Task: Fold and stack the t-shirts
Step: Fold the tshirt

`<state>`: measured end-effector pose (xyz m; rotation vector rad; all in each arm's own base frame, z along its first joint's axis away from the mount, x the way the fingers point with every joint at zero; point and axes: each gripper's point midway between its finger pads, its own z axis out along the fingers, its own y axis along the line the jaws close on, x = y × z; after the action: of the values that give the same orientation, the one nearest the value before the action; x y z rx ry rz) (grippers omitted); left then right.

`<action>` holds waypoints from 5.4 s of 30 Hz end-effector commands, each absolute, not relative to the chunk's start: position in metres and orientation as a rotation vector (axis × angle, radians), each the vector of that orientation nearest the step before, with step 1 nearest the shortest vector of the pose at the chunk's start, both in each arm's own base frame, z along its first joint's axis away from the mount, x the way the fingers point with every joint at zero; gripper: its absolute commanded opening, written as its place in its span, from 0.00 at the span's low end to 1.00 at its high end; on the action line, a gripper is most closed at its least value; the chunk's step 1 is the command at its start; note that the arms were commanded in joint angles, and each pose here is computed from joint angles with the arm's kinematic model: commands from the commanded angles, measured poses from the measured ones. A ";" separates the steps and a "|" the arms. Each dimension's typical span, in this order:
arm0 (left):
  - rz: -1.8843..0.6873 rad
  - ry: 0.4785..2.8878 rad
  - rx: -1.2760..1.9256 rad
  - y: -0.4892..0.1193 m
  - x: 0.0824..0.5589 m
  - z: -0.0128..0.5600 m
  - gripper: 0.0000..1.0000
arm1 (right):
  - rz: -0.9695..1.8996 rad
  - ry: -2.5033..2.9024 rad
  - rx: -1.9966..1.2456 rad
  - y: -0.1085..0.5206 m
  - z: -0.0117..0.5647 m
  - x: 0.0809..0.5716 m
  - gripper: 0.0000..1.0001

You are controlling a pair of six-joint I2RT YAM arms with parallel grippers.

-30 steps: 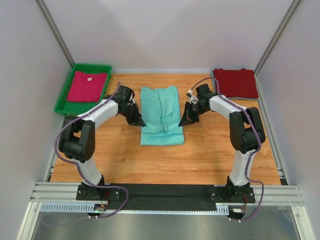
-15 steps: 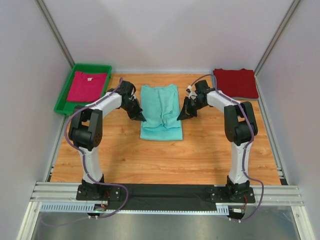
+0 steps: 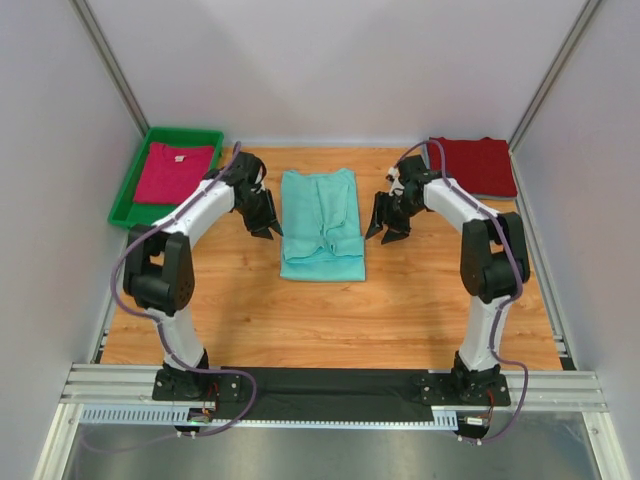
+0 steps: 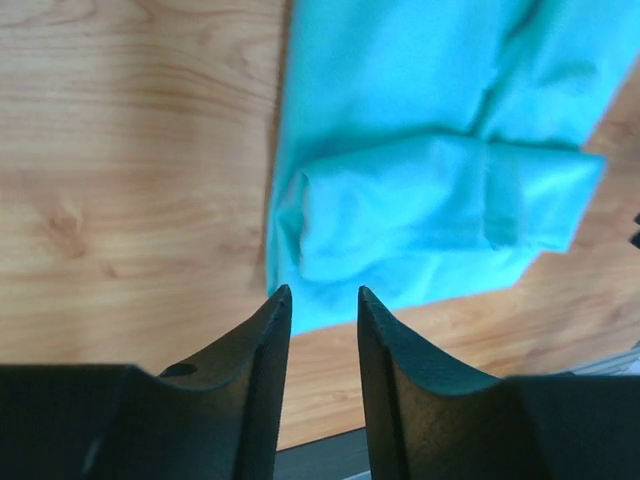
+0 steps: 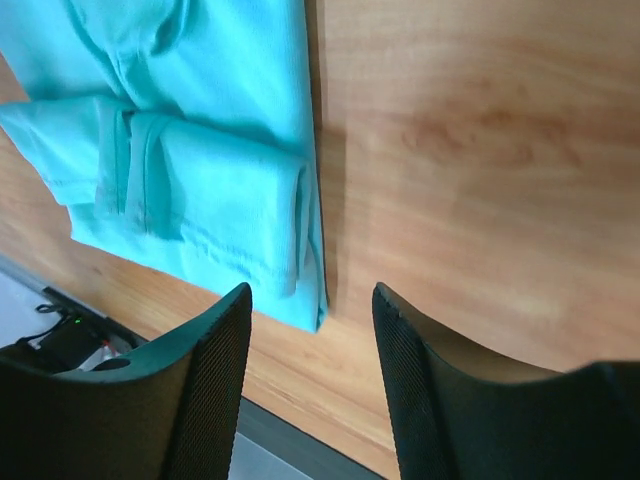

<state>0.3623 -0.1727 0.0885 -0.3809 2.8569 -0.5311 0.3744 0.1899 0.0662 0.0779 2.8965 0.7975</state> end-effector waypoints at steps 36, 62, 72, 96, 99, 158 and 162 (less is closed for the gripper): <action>-0.619 2.960 -0.322 -0.213 0.282 0.025 0.19 | 0.029 2.443 -0.039 0.293 0.054 0.407 0.57; -0.737 2.772 -0.312 -0.195 0.349 0.078 0.21 | 0.388 2.345 -0.183 0.315 0.144 0.442 0.52; -0.701 2.860 -0.378 -0.192 0.339 0.041 0.16 | 0.410 2.380 -0.287 0.345 0.095 0.417 0.34; -0.676 2.938 -0.470 -0.187 0.331 0.014 0.14 | 0.340 2.415 -0.295 0.366 0.049 0.410 0.31; -0.667 2.950 -0.481 -0.185 0.329 0.009 0.14 | 0.316 2.395 -0.292 0.364 0.047 0.413 0.32; -0.743 2.534 -0.129 -0.156 0.480 0.100 0.41 | 0.812 2.404 -0.146 0.272 0.092 0.536 0.58; -0.777 2.527 -0.095 -0.157 0.497 0.096 0.47 | 0.830 2.427 -0.176 0.271 0.082 0.538 0.58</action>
<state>0.4825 -0.1602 0.1014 -0.1627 2.5417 -0.7736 0.5405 0.2646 0.0850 -0.0973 2.4170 0.7765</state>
